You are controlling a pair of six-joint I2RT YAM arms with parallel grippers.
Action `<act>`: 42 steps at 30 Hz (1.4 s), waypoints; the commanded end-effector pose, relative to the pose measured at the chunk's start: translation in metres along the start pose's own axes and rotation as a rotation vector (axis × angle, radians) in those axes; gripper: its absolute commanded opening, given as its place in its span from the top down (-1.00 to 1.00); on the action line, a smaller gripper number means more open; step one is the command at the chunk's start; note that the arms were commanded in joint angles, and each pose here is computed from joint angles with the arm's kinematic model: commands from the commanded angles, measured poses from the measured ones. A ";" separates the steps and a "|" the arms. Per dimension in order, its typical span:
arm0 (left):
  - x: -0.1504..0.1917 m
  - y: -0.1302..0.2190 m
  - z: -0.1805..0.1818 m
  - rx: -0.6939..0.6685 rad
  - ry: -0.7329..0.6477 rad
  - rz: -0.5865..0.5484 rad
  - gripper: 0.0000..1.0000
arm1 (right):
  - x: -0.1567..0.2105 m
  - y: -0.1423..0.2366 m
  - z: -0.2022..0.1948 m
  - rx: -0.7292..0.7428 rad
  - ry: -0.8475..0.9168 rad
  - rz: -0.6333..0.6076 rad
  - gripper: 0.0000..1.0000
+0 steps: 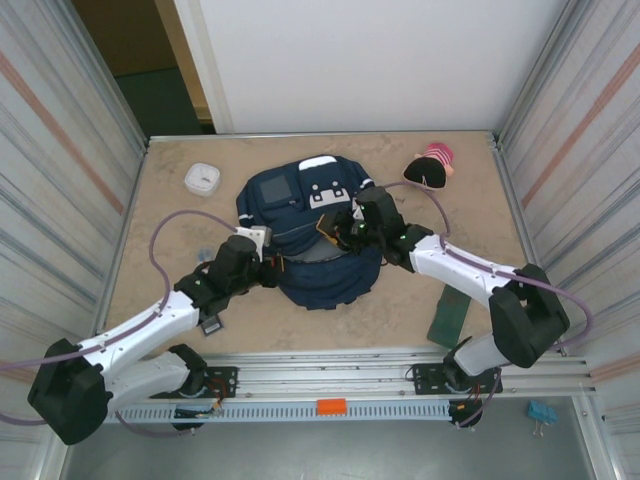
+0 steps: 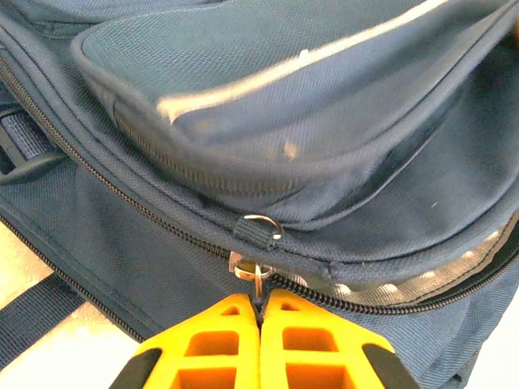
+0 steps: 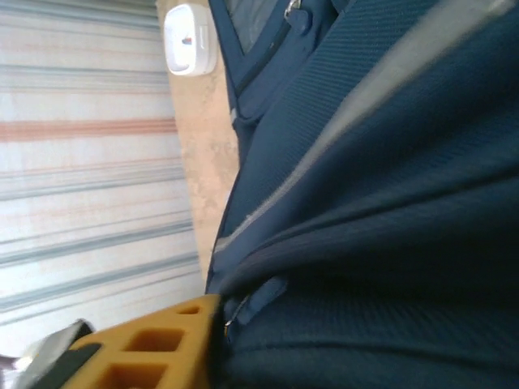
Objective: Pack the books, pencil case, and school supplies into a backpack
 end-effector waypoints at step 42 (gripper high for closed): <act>-0.059 0.057 0.072 -0.216 0.298 -0.185 -0.34 | -0.026 -0.023 0.107 -0.272 0.204 -0.195 1.00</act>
Point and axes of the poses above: each hand's point on the last joint's axis, 136 mm out from that joint toward the fingers, its own y axis back along the fingers, its own z axis along the line the jaws close on, x = y × z, the point moved 5 cm from there along y, back along the fingers, and after that the axes turned 9 degrees about -y, right-handed, at the moved point
